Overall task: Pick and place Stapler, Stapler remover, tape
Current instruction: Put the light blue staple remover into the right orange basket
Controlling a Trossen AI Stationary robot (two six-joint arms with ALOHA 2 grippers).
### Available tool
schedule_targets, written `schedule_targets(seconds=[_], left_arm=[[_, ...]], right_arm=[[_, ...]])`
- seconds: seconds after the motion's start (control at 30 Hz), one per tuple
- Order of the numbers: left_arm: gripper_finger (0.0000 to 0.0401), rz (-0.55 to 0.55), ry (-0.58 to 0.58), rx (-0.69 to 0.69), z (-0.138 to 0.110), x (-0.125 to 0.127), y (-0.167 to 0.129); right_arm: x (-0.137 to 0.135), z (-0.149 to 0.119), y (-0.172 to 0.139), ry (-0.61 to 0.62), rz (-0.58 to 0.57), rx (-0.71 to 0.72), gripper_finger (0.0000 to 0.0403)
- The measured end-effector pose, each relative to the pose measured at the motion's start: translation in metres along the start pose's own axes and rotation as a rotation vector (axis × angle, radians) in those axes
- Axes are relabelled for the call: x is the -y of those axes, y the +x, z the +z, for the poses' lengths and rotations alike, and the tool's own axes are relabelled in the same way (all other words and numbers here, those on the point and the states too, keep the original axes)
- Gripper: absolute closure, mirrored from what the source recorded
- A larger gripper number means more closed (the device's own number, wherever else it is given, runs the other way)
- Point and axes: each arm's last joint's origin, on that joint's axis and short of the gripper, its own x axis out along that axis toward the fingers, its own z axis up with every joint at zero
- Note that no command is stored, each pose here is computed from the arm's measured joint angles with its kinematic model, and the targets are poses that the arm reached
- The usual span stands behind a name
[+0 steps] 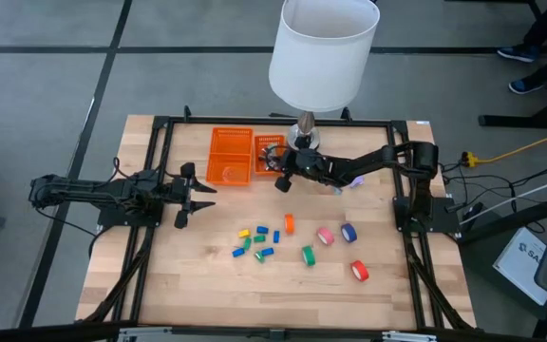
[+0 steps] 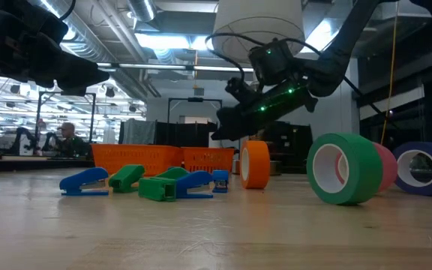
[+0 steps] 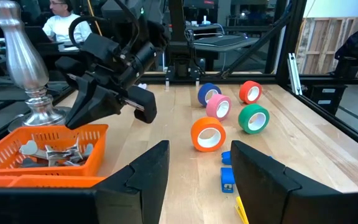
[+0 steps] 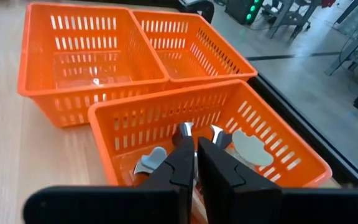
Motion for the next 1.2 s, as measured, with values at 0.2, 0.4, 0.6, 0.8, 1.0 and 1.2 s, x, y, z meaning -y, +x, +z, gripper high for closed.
schedule_targets(seconds=[0.2,0.4,0.6,0.8,1.0,1.2], left_arm=[[0.0232,0.000,0.000,0.000,0.000,0.000,0.000],[0.0232,0.000,0.000,0.000,0.000,0.000,0.000],[0.0232,0.000,0.000,0.000,0.000,0.000,0.000],[0.0232,0.000,0.000,0.000,0.000,0.000,0.000],[0.0232,0.000,0.000,0.000,0.000,0.000,0.000],[0.0232,0.000,0.000,0.000,0.000,0.000,0.000]], right_arm=[[-0.002,0.001,-0.001,-0.001,0.005,0.004,0.0377],[-0.003,0.016,-0.011,0.003,0.015,0.040,0.0377],[0.007,0.049,-0.038,0.027,0.013,0.101,0.0377],[0.016,0.075,-0.065,0.058,0.076,0.168,0.0377],[0.019,0.084,-0.078,0.061,0.133,0.178,0.0377],[0.015,0.084,-0.079,0.126,0.259,0.177,0.0377]])
